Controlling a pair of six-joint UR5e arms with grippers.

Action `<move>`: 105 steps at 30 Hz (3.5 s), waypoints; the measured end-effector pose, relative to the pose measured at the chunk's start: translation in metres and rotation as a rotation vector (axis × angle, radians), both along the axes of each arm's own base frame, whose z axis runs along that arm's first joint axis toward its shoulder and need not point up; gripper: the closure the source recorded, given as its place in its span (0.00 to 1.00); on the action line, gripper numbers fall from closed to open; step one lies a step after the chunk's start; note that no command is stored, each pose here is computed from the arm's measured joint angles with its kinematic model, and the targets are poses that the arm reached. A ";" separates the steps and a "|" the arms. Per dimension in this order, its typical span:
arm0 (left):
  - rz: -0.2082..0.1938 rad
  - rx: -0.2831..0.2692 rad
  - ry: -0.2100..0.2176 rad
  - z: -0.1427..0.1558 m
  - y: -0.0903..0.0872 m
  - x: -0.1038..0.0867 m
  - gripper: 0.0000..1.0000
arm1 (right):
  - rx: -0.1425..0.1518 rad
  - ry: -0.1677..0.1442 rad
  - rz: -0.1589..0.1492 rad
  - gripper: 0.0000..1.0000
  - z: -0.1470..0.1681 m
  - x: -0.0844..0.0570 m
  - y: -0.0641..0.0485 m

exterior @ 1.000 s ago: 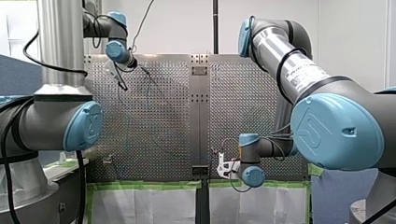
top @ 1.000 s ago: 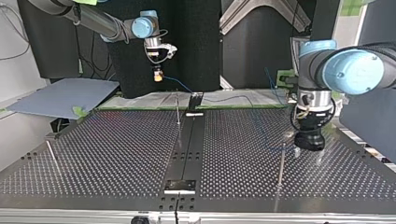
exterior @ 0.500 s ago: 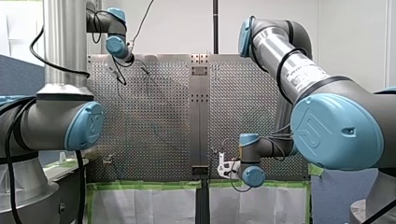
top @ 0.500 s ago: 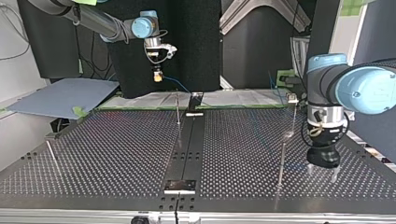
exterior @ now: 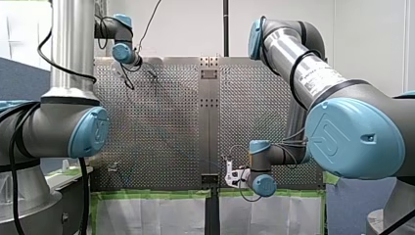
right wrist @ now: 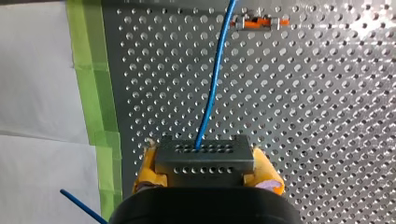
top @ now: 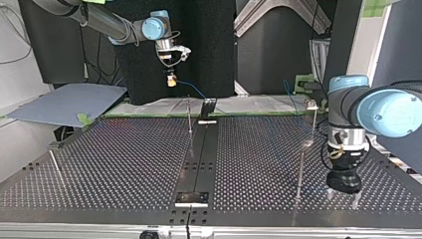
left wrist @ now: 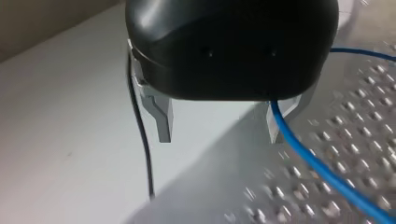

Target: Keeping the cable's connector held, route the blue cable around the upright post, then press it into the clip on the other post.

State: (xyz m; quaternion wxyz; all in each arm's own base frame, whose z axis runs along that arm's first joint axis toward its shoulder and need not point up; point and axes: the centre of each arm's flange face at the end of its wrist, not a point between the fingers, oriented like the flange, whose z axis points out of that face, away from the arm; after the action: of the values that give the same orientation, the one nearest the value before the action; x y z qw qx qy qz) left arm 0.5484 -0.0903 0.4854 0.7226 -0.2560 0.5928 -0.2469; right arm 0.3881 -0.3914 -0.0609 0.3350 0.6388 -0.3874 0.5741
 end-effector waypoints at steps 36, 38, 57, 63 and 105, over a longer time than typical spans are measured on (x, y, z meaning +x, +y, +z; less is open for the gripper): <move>0.049 0.073 0.242 -0.068 0.004 0.008 0.00 | 0.004 0.011 0.033 1.00 -0.001 0.008 0.009; 0.040 0.071 0.260 -0.074 0.004 0.005 0.00 | 0.005 0.013 0.033 1.00 -0.001 0.008 0.009; -0.024 0.047 0.316 -0.083 -0.001 -0.001 0.00 | 0.008 0.020 0.033 1.00 -0.001 0.008 0.011; -0.022 0.069 0.343 -0.085 -0.001 -0.005 0.00 | 0.008 0.021 0.032 1.00 -0.002 0.008 0.011; -0.047 0.132 0.323 -0.048 -0.028 -0.061 0.00 | 0.009 0.017 0.029 1.00 -0.001 0.008 0.010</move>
State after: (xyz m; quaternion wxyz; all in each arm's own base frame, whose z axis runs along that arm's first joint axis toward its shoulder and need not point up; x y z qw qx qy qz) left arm 0.4877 -0.1186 0.4374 0.6271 -0.2306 0.7220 -0.1798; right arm 0.3961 -0.3811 -0.0624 0.3269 0.6509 -0.3779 0.5715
